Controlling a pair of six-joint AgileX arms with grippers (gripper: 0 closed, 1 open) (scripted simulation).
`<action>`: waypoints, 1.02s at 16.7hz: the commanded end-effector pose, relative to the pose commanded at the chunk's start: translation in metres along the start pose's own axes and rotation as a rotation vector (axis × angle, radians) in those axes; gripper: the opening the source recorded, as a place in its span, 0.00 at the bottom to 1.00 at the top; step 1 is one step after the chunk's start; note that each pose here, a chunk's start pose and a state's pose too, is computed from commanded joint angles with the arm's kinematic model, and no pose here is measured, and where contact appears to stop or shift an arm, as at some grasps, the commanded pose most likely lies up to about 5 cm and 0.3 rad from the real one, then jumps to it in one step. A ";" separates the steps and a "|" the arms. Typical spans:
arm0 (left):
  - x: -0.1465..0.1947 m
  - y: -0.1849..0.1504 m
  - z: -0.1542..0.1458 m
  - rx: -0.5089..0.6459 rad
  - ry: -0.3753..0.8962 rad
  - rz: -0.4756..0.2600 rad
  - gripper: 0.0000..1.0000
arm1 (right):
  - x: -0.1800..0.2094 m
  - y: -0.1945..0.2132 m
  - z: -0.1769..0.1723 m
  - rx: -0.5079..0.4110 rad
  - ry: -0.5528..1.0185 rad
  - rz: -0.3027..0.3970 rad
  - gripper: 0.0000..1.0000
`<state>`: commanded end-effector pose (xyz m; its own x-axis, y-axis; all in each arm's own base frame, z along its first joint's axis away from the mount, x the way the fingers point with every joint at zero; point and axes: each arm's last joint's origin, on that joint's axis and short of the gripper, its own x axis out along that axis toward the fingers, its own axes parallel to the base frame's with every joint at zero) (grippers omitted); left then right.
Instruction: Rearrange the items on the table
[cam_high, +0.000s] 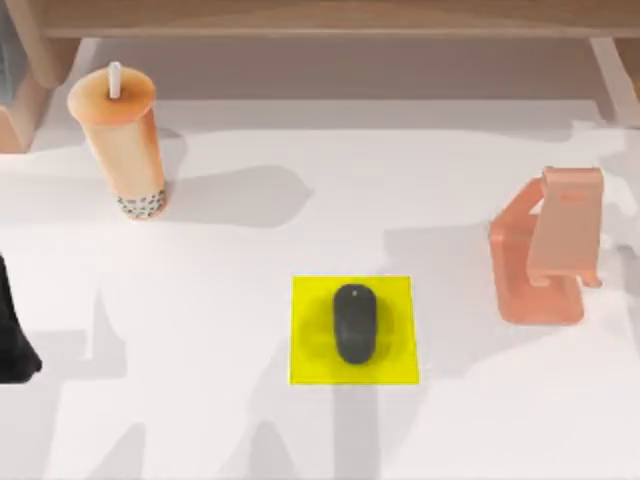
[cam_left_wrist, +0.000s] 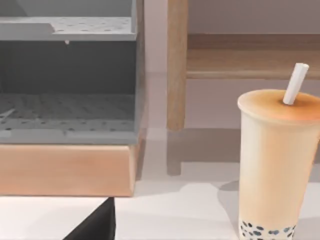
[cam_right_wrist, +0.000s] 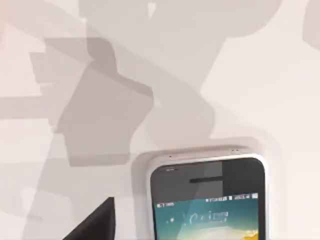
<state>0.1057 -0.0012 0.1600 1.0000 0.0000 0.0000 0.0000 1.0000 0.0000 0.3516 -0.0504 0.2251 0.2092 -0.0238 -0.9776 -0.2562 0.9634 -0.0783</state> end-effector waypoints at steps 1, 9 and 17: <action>0.000 0.000 0.000 0.000 0.000 0.000 1.00 | 0.010 -0.006 -0.017 -0.015 0.045 0.017 1.00; 0.000 0.000 0.000 0.000 0.000 0.000 1.00 | 0.039 -0.017 -0.069 -0.064 0.176 0.097 1.00; 0.000 0.000 0.000 0.000 0.000 0.000 1.00 | 0.077 -0.015 -0.073 -0.064 0.173 0.095 1.00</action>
<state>0.1057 -0.0012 0.1600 1.0000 0.0000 0.0000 0.0000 1.0000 0.0000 0.3026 -0.0862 0.1364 0.0171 0.0158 -0.9997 -0.3277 0.9448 0.0093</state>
